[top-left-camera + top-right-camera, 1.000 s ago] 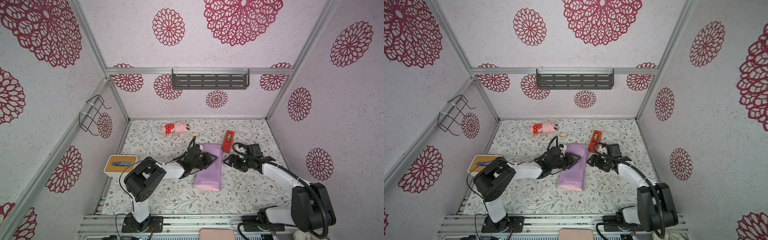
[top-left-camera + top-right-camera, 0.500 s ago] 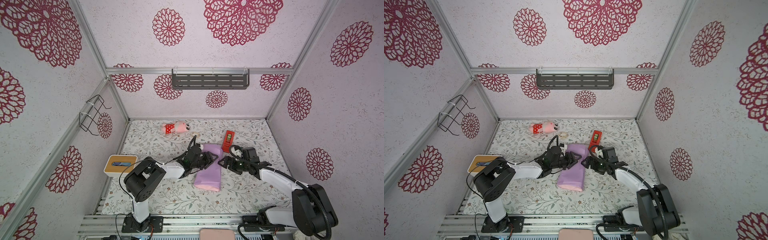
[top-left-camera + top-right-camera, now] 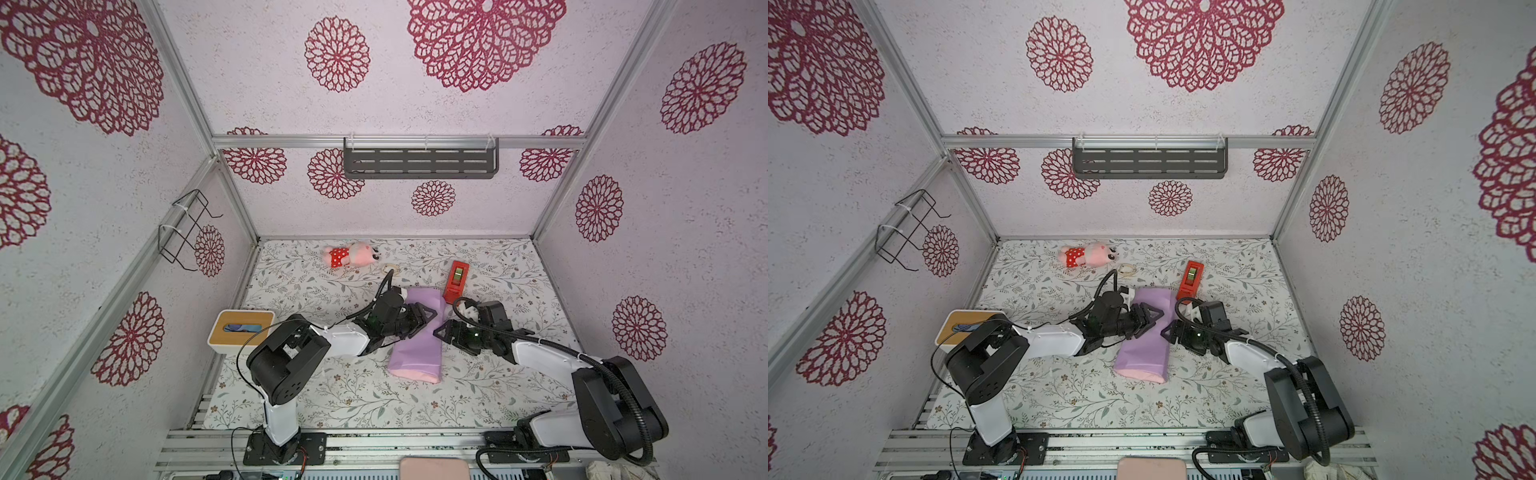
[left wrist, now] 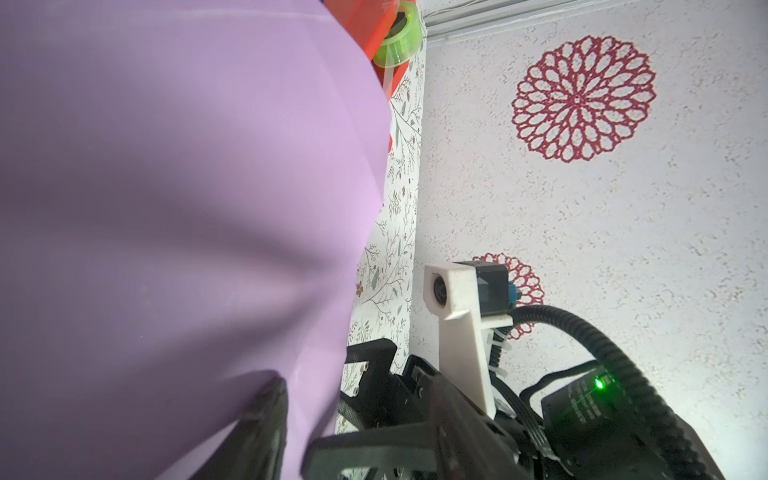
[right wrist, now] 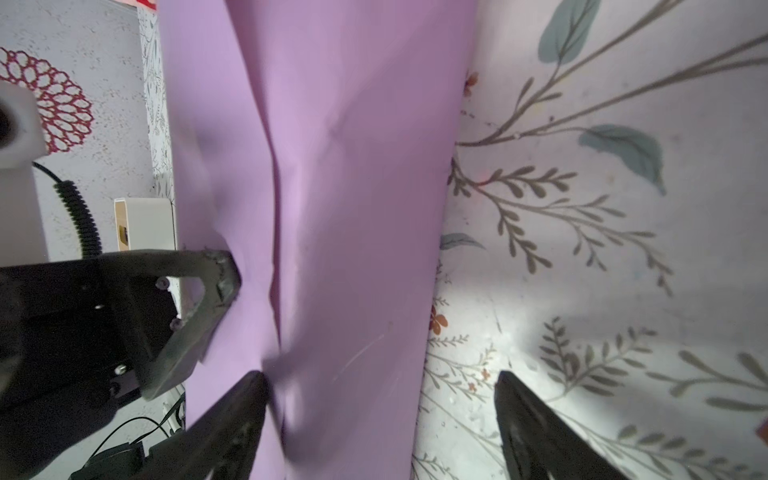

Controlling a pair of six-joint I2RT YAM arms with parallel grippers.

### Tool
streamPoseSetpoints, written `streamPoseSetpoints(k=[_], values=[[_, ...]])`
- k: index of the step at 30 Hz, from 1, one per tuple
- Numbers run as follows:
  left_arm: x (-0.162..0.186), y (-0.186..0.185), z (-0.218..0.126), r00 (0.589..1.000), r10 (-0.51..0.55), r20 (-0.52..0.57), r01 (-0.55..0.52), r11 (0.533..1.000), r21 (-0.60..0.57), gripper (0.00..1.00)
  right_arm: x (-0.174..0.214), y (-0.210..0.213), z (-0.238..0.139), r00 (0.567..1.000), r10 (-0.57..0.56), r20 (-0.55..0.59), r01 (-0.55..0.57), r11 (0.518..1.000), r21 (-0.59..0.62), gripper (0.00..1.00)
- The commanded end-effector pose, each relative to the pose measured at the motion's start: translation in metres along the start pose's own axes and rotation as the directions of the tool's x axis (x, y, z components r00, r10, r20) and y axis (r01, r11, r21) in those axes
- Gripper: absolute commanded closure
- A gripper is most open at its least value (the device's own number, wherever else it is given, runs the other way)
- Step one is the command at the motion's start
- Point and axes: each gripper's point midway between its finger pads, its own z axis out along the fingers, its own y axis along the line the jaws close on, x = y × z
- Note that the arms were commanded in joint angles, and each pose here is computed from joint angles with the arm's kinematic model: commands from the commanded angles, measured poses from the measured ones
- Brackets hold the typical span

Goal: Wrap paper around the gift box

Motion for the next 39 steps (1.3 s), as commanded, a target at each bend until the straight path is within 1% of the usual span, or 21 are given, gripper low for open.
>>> streamPoseSetpoints(k=[1, 6, 8, 9, 10, 11, 12, 14, 15, 16, 17, 18, 20, 23, 26, 28, 29, 30, 33, 37, 39], values=[[0.004, 0.020, -0.006, 0.999, 0.004, -0.033, -0.007, 0.994, -0.106, 0.41, 0.013, -0.018, 0.001, 0.999, 0.038, -0.007, -0.038, 0.998, 0.050, 0.16], [-0.010, -0.018, -0.017, 0.995, 0.102, -0.018, -0.102, 0.994, -0.034, 0.36, 0.029, -0.034, 0.002, 0.998, 0.064, -0.015, -0.063, 0.995, 0.074, 0.22], [-0.019, -0.032, -0.032, 0.987, 0.161, 0.015, -0.161, 0.987, -0.020, 0.32, 0.033, -0.036, 0.003, 0.997, 0.069, -0.020, -0.067, 0.995, 0.074, 0.24], [-0.027, -0.036, -0.046, 0.981, 0.189, 0.047, -0.188, 0.982, -0.030, 0.29, 0.034, -0.037, 0.003, 0.997, 0.070, -0.021, -0.068, 0.995, 0.075, 0.24], [-0.036, -0.024, -0.061, 0.970, 0.233, 0.065, -0.227, 0.970, -0.087, 0.24, 0.035, -0.037, 0.003, 0.997, 0.070, -0.022, -0.069, 0.995, 0.076, 0.25], [-0.044, -0.012, -0.068, 0.968, 0.240, 0.081, -0.228, 0.965, -0.132, 0.21, 0.036, -0.039, 0.003, 0.997, 0.071, -0.025, -0.069, 0.995, 0.079, 0.25], [-0.052, -0.010, -0.085, 0.961, 0.262, 0.090, -0.245, 0.956, -0.159, 0.19, 0.037, -0.040, 0.004, 0.997, 0.070, -0.028, -0.068, 0.994, 0.081, 0.26], [-0.057, 0.006, -0.095, 0.962, 0.267, 0.059, -0.249, 0.945, -0.215, 0.18, 0.038, -0.041, 0.004, 0.997, 0.071, -0.034, -0.068, 0.994, 0.084, 0.26], [-0.062, 0.016, -0.100, 0.967, 0.249, 0.051, -0.230, 0.943, -0.242, 0.18, 0.040, -0.042, 0.005, 0.997, 0.071, -0.037, -0.068, 0.994, 0.085, 0.26], [-0.068, 0.028, -0.108, 0.973, 0.229, 0.032, -0.213, 0.941, -0.262, 0.18, 0.038, -0.041, 0.005, 0.997, 0.067, -0.034, -0.064, 0.995, 0.082, 0.27], [-0.070, 0.031, -0.110, 0.972, 0.232, 0.029, -0.217, 0.941, -0.261, 0.18, 0.038, -0.041, 0.006, 0.997, 0.067, -0.034, -0.064, 0.995, 0.082, 0.27], [-0.071, 0.030, -0.111, 0.972, 0.235, 0.012, -0.225, 0.944, -0.242, 0.18, 0.038, -0.041, 0.006, 0.997, 0.066, -0.037, -0.063, 0.995, 0.081, 0.27], [-0.068, 0.020, -0.111, 0.961, 0.275, -0.032, -0.275, 0.936, -0.219, 0.18, 0.037, -0.040, 0.007, 0.997, 0.067, -0.038, -0.064, 0.995, 0.079, 0.27], [-0.069, 0.009, -0.114, 0.950, 0.311, -0.026, -0.310, 0.930, -0.197, 0.18, 0.036, -0.039, 0.008, 0.997, 0.063, -0.044, -0.060, 0.995, 0.080, 0.27], [-0.075, 0.014, -0.120, 0.944, 0.331, -0.005, -0.322, 0.915, -0.244, 0.18, 0.029, -0.031, 0.007, 0.998, 0.052, -0.034, -0.049, 0.996, 0.068, 0.27], [-0.077, 0.029, -0.121, 0.951, 0.308, -0.021, -0.300, 0.907, -0.296, 0.17, 0.025, -0.027, 0.007, 0.999, 0.043, -0.033, -0.041, 0.997, 0.062, 0.27], [-0.080, 0.032, -0.120, 0.954, 0.298, -0.024, -0.291, 0.909, -0.300, 0.17, 0.025, -0.026, 0.007, 0.999, 0.041, -0.032, -0.039, 0.997, 0.061, 0.27], [-0.073, 0.047, -0.112, 0.962, 0.254, -0.096, -0.272, 0.910, -0.314, 0.17, 0.024, -0.025, 0.008, 0.999, 0.037, -0.031, -0.035, 0.998, 0.061, 0.27], [-0.066, 0.055, -0.100, 0.959, 0.236, -0.155, -0.274, 0.912, -0.304, 0.20, 0.022, -0.022, 0.008, 0.999, 0.030, -0.036, -0.028, 0.998, 0.059, 0.27], [-0.059, 0.048, -0.089, 0.947, 0.255, -0.196, -0.301, 0.917, -0.262, 0.23, 0.019, -0.021, 0.009, 0.999, 0.026, -0.037, -0.024, 0.998, 0.063, 0.27], [-0.050, 0.047, -0.076, 0.925, 0.287, -0.247, -0.347, 0.904, -0.249, 0.25, 0.018, -0.020, 0.009, 0.999, 0.024, -0.037, -0.022, 0.998, 0.061, 0.27]])
